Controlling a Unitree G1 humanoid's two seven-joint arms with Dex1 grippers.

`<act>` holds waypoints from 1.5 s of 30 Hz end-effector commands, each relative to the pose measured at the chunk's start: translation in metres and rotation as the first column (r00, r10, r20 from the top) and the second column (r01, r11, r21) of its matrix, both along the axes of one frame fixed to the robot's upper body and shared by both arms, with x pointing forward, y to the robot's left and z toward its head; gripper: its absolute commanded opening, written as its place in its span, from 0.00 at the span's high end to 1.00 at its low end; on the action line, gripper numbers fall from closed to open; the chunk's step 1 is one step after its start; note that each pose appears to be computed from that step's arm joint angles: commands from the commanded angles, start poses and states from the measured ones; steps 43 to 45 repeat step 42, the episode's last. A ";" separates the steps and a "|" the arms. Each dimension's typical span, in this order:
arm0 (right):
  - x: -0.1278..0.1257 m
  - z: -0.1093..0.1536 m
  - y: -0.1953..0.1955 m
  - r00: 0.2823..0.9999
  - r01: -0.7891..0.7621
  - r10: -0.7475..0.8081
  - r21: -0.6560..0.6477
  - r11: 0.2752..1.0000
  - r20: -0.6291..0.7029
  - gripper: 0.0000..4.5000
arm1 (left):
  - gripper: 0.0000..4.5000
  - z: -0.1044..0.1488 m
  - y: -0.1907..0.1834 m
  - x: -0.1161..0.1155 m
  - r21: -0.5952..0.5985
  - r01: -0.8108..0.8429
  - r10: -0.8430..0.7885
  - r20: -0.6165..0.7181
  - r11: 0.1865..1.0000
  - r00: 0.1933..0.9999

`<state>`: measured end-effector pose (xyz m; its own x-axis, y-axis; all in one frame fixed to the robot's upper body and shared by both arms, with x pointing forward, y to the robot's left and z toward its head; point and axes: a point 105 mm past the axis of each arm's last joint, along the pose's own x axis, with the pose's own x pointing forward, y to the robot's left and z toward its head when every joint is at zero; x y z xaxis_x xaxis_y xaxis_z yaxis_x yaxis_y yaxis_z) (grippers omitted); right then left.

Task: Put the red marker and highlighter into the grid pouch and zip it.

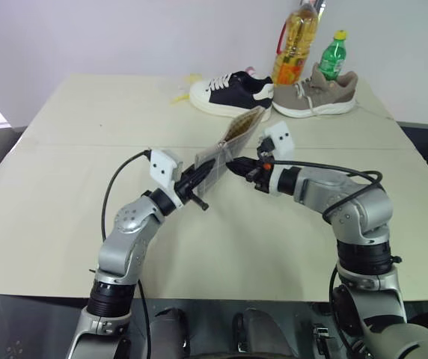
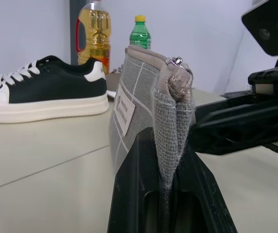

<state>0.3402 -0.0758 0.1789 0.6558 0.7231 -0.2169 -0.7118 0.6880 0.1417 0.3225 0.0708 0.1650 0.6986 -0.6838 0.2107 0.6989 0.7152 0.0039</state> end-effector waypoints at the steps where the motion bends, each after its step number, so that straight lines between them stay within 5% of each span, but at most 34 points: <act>1: 0.007 0.023 -0.014 0.995 0.040 -0.039 -0.015 0.999 0.095 0.99 | 1.00 0.007 -0.001 -0.005 0.012 0.004 -0.004 0.044 1.000 0.999; 6: 0.038 0.045 -0.070 0.951 0.251 -0.230 -0.083 0.964 0.209 0.99 | 1.00 -0.002 0.012 -0.006 0.073 -0.023 0.020 0.037 0.997 0.999; 13: 0.075 0.053 -0.146 0.824 0.538 -0.471 -0.175 0.824 0.317 0.99 | 1.00 -0.016 0.020 -0.019 0.146 0.015 -0.015 -0.002 0.989 1.000; 16: 0.076 0.050 -0.148 0.833 0.524 -0.443 -0.218 0.823 0.331 0.99 | 1.00 -0.019 0.021 -0.022 0.165 0.022 -0.021 -0.008 0.986 1.000; 19: 0.058 0.029 -0.120 0.934 0.299 -0.200 -0.344 0.890 0.295 0.99 | 1.00 -0.022 0.024 -0.025 0.162 0.032 -0.027 -0.036 0.986 0.999; 22: 0.036 0.010 -0.110 0.972 0.136 -0.042 -0.405 0.904 0.233 0.82 | 0.79 -0.025 0.031 -0.032 0.183 0.053 -0.041 -0.069 0.982 0.997; 27: 0.013 -0.004 -0.114 0.979 0.024 0.070 -0.448 0.894 0.192 0.23 | 0.21 -0.028 0.059 -0.037 0.250 -0.027 0.048 -0.078 0.968 0.996; 29: 0.005 -0.008 -0.122 0.979 -0.001 0.095 -0.462 0.887 0.180 0.02 | 0.11 -0.031 0.080 -0.047 0.244 -0.054 0.087 -0.128 0.968 0.988; 37: 0.003 -0.015 -0.154 0.978 0.053 0.055 -0.493 0.868 0.203 0.02 | 0.11 -0.045 0.140 -0.064 0.264 -0.232 0.295 -0.231 0.936 0.927; 45: 0.015 -0.011 -0.157 0.967 0.112 -0.001 -0.423 0.899 0.254 0.02 | 0.11 -0.047 0.154 -0.064 0.277 -0.296 0.360 -0.215 0.914 0.908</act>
